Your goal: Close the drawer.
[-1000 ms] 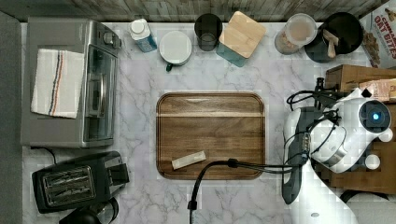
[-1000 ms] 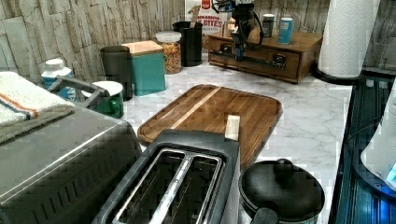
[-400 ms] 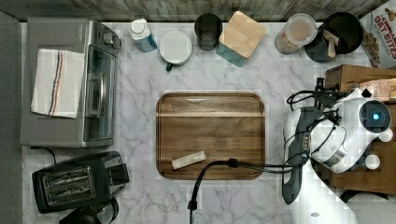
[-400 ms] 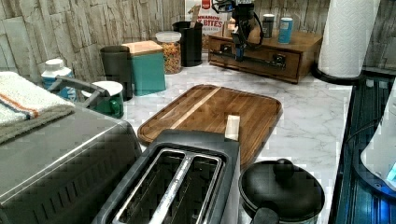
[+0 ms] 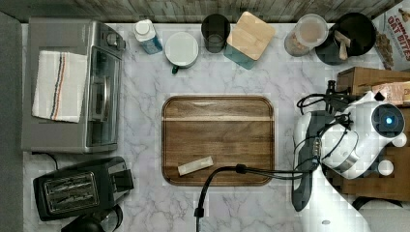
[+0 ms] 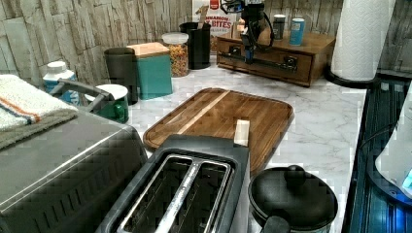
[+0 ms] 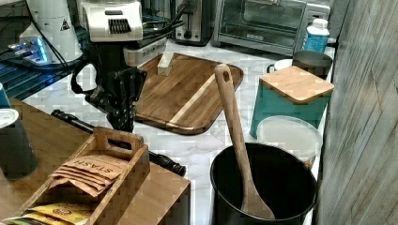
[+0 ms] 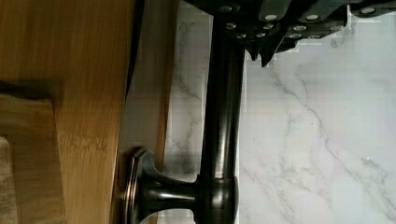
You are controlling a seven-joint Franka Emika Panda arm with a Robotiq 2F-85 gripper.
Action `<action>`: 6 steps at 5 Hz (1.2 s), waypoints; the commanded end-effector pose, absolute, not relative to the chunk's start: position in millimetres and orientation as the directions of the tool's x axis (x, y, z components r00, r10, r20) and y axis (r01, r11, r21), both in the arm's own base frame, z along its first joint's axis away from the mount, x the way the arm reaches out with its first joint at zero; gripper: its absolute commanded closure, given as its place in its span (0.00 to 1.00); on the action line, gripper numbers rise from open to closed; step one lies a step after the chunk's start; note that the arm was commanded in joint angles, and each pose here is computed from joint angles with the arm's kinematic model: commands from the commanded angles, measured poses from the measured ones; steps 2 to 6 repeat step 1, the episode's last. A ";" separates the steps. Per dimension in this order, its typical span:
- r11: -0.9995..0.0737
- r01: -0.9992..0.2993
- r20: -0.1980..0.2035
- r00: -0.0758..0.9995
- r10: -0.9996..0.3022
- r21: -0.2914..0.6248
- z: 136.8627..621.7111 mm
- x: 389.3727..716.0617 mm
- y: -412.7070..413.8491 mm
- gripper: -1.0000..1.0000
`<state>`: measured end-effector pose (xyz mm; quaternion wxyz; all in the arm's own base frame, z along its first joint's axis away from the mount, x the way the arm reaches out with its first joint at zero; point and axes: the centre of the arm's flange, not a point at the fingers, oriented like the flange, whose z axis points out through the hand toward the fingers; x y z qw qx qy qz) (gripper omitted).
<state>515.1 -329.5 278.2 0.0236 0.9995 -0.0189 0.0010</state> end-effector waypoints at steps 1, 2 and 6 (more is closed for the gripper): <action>-0.975 -0.188 0.061 0.982 -0.181 0.117 310.9 467.3 -430.5 1.00; -0.975 -0.188 0.061 0.982 -0.181 0.117 310.9 467.3 -430.5 1.00; -0.975 -0.188 0.061 0.982 -0.181 0.117 310.9 467.3 -430.5 1.00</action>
